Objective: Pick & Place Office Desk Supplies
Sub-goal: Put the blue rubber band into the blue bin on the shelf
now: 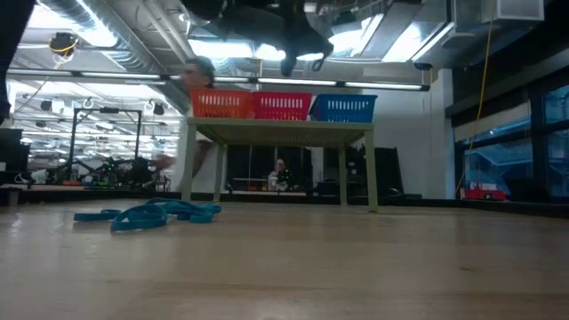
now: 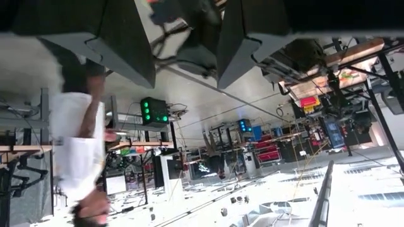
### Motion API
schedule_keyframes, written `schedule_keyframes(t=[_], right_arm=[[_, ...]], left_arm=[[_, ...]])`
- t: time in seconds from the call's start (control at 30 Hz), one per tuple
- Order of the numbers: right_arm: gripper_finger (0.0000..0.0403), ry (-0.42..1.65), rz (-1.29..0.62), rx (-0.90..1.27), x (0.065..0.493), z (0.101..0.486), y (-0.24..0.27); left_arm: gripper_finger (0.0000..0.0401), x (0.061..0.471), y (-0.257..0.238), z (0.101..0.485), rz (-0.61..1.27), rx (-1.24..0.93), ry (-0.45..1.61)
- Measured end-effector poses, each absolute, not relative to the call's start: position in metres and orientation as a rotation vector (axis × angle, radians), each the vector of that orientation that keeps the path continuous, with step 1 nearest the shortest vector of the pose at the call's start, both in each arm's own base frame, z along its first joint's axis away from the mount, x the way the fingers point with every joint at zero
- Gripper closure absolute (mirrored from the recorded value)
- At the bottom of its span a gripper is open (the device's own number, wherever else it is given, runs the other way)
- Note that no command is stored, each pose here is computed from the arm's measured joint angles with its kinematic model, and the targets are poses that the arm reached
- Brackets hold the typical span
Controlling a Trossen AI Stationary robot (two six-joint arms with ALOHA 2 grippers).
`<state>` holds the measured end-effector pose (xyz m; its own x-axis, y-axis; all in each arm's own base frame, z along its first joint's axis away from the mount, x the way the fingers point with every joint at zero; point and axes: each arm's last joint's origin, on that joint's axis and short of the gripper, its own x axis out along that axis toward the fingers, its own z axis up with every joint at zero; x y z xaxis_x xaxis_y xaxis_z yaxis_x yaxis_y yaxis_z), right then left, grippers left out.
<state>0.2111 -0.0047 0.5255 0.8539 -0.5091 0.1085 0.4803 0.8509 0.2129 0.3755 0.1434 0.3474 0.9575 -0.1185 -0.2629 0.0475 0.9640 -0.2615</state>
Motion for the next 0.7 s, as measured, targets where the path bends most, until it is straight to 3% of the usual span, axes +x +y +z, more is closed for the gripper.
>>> schedule_keyframes(t=[0.4,0.7], right_arm=[[0.0231,-0.164,-0.523,0.186,0.211,0.525,-0.005],[0.0231,-0.161,-0.522,0.185,0.211,0.525,-0.005]], left_arm=[[0.0395,0.429,0.183,0.338,-0.107,-0.214,0.28],[0.0381,0.427,0.193,0.327,-0.095,-0.196,0.408]])
